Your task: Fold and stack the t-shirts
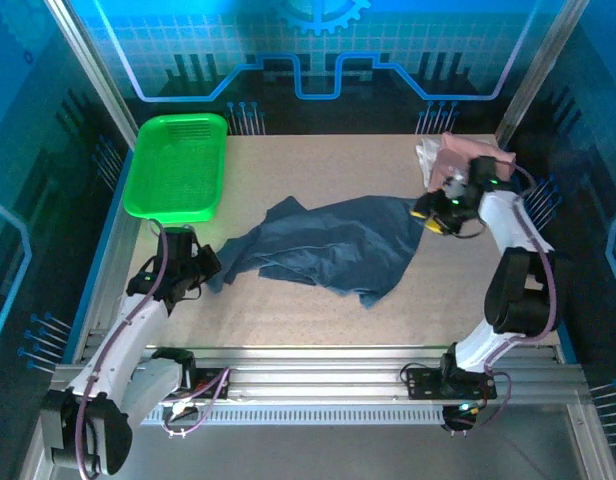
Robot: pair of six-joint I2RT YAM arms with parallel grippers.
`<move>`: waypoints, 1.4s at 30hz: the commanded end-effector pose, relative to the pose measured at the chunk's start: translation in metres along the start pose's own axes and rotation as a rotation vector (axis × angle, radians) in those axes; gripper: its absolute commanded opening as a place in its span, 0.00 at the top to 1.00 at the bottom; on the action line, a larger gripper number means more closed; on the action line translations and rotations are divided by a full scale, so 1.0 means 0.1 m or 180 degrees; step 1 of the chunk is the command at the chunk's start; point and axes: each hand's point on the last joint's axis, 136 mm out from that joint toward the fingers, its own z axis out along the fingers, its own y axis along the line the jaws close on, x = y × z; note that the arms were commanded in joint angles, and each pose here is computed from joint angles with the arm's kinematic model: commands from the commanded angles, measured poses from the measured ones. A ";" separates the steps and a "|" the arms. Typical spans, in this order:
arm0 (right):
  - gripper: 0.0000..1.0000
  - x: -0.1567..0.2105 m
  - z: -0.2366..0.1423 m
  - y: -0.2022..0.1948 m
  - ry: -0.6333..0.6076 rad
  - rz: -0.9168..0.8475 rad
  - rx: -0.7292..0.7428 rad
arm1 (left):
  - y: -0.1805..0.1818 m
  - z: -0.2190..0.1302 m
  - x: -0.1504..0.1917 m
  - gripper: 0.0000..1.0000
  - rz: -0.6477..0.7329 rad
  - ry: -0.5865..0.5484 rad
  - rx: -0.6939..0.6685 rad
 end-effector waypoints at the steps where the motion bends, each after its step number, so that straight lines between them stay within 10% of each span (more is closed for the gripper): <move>1: 0.45 0.61 0.30 -0.25 0.0720 -0.0152 0.0494 | -0.07 -0.02 -0.03 1.00 0.0012 -0.0048 0.0093; 17: 0.49 0.89 0.77 -0.85 0.1195 -0.0964 0.2520 | -0.48 -0.48 -0.49 1.00 0.0110 -0.0438 0.0409; 24: 1.00 0.34 0.77 -0.90 0.0961 -0.0951 0.2669 | -0.67 -0.72 -0.72 1.00 0.0190 -0.0661 0.0552; 34: 0.96 -0.25 0.32 -0.74 0.0844 -0.1590 0.2591 | -0.64 -0.76 -0.75 1.00 0.0262 -0.0706 0.0468; 42: 0.52 -0.29 0.62 -0.58 0.0665 -0.0940 0.1925 | -0.50 -0.23 -0.42 1.00 0.0039 -0.0266 0.0454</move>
